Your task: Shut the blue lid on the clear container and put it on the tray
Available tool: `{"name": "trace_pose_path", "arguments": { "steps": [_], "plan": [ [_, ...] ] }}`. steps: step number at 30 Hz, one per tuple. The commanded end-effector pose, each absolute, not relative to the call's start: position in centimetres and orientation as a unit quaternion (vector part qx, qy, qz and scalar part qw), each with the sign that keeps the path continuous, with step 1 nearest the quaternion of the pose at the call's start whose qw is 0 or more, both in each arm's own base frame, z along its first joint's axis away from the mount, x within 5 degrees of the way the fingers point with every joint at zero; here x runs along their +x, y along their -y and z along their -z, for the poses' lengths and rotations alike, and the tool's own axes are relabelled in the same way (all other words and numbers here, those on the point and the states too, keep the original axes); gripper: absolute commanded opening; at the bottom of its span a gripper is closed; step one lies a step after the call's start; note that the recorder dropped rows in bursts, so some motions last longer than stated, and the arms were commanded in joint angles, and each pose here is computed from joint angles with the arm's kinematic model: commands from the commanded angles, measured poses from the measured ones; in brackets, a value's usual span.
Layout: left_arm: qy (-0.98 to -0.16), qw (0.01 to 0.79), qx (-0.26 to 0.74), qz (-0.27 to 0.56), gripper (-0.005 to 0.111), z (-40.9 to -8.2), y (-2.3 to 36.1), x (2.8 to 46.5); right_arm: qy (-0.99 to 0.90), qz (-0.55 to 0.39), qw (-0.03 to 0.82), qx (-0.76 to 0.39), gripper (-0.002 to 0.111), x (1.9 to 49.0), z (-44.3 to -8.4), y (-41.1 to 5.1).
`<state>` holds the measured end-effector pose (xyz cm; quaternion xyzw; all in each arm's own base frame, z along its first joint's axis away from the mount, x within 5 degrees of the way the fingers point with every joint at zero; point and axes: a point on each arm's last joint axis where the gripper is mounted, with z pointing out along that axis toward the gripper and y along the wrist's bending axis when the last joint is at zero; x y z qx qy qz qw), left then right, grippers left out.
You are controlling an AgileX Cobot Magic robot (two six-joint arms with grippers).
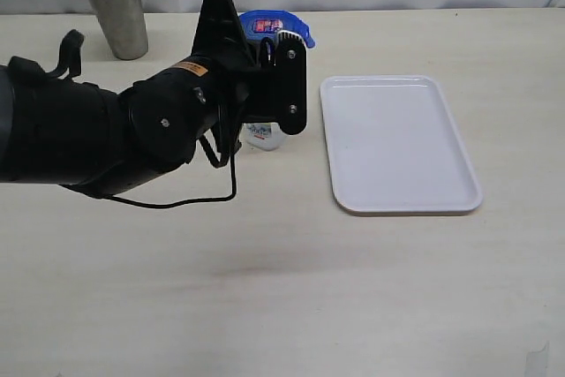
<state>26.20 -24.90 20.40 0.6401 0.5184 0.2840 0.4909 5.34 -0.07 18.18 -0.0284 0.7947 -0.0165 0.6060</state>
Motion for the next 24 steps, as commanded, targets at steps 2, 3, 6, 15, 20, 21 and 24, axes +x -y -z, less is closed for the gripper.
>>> {"name": "trace_pose_path", "arguments": {
  "steps": [2,3,6,15,20,21,24],
  "plan": [
    [-0.506,0.499,0.631,-0.312,0.0,-21.1,24.8,26.1,-0.792,0.017,0.61,-0.026,0.004,5.3,-18.2,0.1],
    [-0.507,0.499,0.63,-0.312,0.0,-21.1,24.7,26.1,-0.792,0.017,0.61,-0.026,0.004,5.3,-18.2,0.1],
    [-0.509,0.494,0.637,-0.3,0.0,-20.9,24.9,26.0,-0.792,0.017,0.61,-0.026,0.004,5.3,-18.2,0.1],
    [-0.515,0.491,0.636,-0.298,0.0,-20.7,24.7,25.9,-0.792,0.017,0.61,-0.026,0.004,5.3,-18.2,0.1],
    [-0.495,0.479,0.656,-0.308,0.0,-19.8,24.3,25.4,-0.792,0.017,0.61,-0.026,0.004,5.3,-18.2,0.1],
    [-0.495,0.478,0.657,-0.307,0.0,-19.7,24.2,25.4,-0.792,0.017,0.61,-0.026,0.004,5.3,-18.2,0.1],
    [-0.495,0.479,0.655,-0.31,0.0,-19.8,24.2,25.4,-0.792,0.017,0.61,-0.026,0.004,5.3,-18.2,0.1]
  ]
}}
